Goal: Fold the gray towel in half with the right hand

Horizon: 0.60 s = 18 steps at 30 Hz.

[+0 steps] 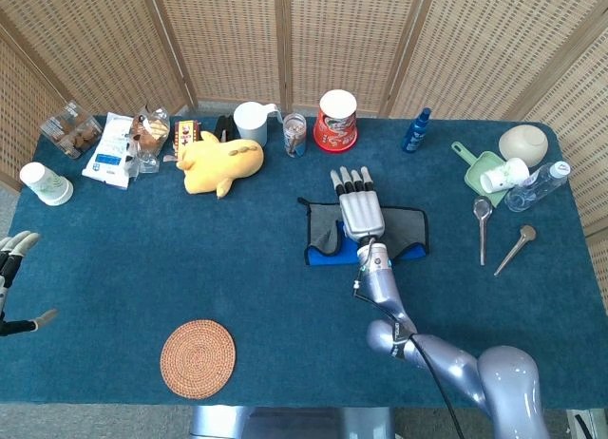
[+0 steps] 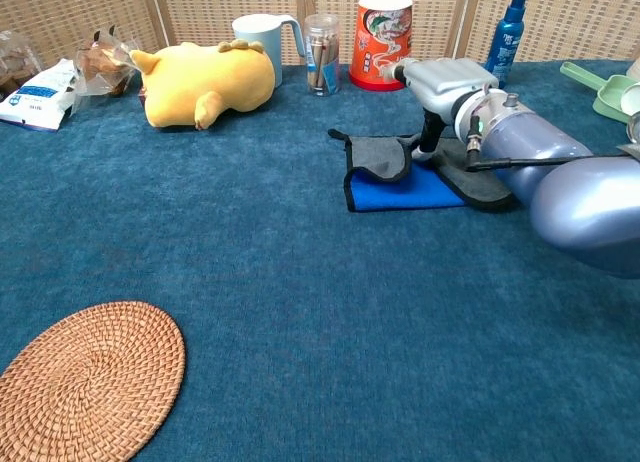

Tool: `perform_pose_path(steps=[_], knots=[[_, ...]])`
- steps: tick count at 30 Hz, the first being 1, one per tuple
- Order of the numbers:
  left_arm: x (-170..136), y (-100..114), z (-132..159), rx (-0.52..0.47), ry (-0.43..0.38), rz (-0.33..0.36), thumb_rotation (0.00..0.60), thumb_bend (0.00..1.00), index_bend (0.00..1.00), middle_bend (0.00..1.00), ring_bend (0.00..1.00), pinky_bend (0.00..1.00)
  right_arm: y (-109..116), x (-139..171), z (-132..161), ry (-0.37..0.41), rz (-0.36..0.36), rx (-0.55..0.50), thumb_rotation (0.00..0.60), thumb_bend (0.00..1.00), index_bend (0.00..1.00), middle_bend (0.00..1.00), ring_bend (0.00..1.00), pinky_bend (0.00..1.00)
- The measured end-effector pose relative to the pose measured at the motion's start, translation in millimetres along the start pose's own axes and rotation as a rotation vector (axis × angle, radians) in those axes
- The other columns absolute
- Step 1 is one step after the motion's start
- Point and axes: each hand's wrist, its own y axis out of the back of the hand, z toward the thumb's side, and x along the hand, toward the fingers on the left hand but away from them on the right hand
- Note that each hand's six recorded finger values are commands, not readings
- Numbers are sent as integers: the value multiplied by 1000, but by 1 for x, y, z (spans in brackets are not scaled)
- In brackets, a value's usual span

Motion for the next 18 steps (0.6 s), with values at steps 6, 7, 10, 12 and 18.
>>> perform_pose_path(steps=[6,7,10,12,18], knots=[[0,1,1,-3,-4,2,600,114,0,0,0,0,4,3,-3,0,-5,-24,600,0,0,0,0,86],[-1,1,1,-3,-4,2,600,115,0,0,0,0,5,4,-2,3,-7,-29,600,0,0,0,0,86],[-1,1,1,-5,-6,2,600,113,0,0,0,0,10,6,0,16,-17,-45,600,0,0,0,0,86],[-1,1,1,-5,-9,2,600,114,0,0,0,0,14,9,3,30,-24,-55,600,0,0,0,0,86],[-1,1,2,-8,-14,1,600,113,0,0,0,0,25,23,14,80,-48,-89,600,0,0,0,0,93]])
